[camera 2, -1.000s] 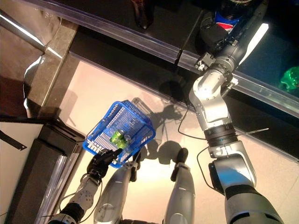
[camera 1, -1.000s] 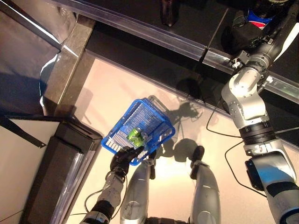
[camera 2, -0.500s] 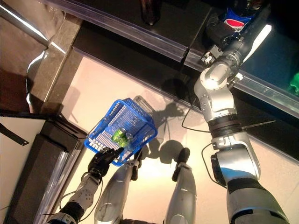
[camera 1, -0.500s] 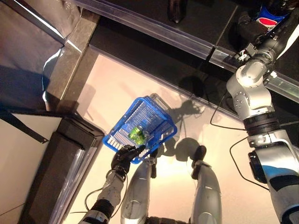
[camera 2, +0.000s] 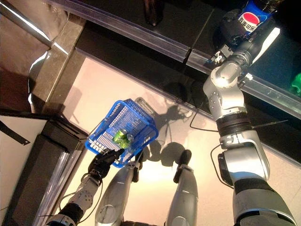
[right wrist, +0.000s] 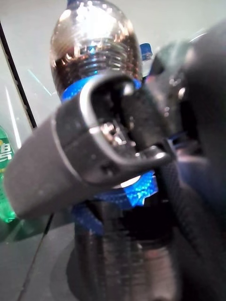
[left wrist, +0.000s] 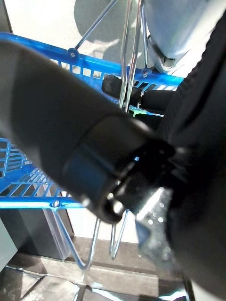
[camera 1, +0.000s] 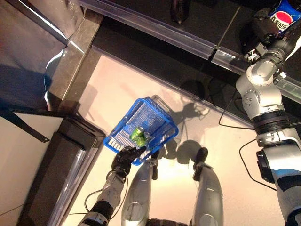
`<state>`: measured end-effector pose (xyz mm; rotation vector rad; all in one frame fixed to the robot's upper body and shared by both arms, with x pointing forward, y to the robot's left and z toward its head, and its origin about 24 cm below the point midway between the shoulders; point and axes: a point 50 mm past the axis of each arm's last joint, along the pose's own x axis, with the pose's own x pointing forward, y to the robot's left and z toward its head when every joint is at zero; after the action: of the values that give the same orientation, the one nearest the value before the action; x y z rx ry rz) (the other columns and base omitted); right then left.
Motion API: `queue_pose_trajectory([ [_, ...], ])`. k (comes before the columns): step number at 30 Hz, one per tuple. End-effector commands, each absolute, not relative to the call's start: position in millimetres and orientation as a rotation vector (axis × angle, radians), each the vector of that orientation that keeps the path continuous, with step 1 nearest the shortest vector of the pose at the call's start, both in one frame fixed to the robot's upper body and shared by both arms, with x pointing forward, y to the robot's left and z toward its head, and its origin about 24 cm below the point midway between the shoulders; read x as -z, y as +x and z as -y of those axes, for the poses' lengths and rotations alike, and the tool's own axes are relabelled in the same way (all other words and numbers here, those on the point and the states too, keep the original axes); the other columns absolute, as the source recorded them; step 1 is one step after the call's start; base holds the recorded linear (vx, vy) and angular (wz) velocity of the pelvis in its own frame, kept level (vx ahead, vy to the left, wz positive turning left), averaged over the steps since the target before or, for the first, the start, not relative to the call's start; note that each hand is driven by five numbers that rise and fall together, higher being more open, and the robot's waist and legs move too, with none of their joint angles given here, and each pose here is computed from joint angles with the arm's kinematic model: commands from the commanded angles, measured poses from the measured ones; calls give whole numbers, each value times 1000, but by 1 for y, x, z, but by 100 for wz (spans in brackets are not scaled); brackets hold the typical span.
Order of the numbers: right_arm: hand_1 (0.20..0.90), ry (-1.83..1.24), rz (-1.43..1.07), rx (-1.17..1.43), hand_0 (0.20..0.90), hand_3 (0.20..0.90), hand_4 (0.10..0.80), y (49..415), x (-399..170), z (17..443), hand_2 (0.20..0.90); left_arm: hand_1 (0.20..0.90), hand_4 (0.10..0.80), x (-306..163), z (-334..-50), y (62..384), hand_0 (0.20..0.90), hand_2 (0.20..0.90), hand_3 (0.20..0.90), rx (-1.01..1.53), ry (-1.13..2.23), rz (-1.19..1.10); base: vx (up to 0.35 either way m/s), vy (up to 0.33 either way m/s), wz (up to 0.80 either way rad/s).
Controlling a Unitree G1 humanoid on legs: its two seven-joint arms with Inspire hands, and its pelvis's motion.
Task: Pick up the drink and place into the basket.
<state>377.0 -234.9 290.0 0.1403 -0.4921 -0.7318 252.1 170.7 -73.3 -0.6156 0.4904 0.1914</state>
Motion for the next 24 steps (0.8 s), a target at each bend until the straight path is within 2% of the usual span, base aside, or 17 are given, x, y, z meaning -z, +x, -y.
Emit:
queue_pose_trajectory([
  [1, 300, 139, 871, 682, 300, 200, 100, 342, -385, 239, 300, 300, 100, 103, -200, 196, 300, 300, 200, -239, -522, -621, 0, 0, 0],
  [13, 300, 163, 922, 634, 300, 200, 100, 335, -384, 239, 300, 300, 100, 99, -208, 195, 300, 300, 200, -259, -550, -567, 0, 0, 0],
  [24, 300, 103, 1072, 317, 300, 200, 100, 292, -367, 193, 300, 300, 100, 71, -219, 210, 300, 300, 200, -239, -609, -362, 26, 19, 0],
])
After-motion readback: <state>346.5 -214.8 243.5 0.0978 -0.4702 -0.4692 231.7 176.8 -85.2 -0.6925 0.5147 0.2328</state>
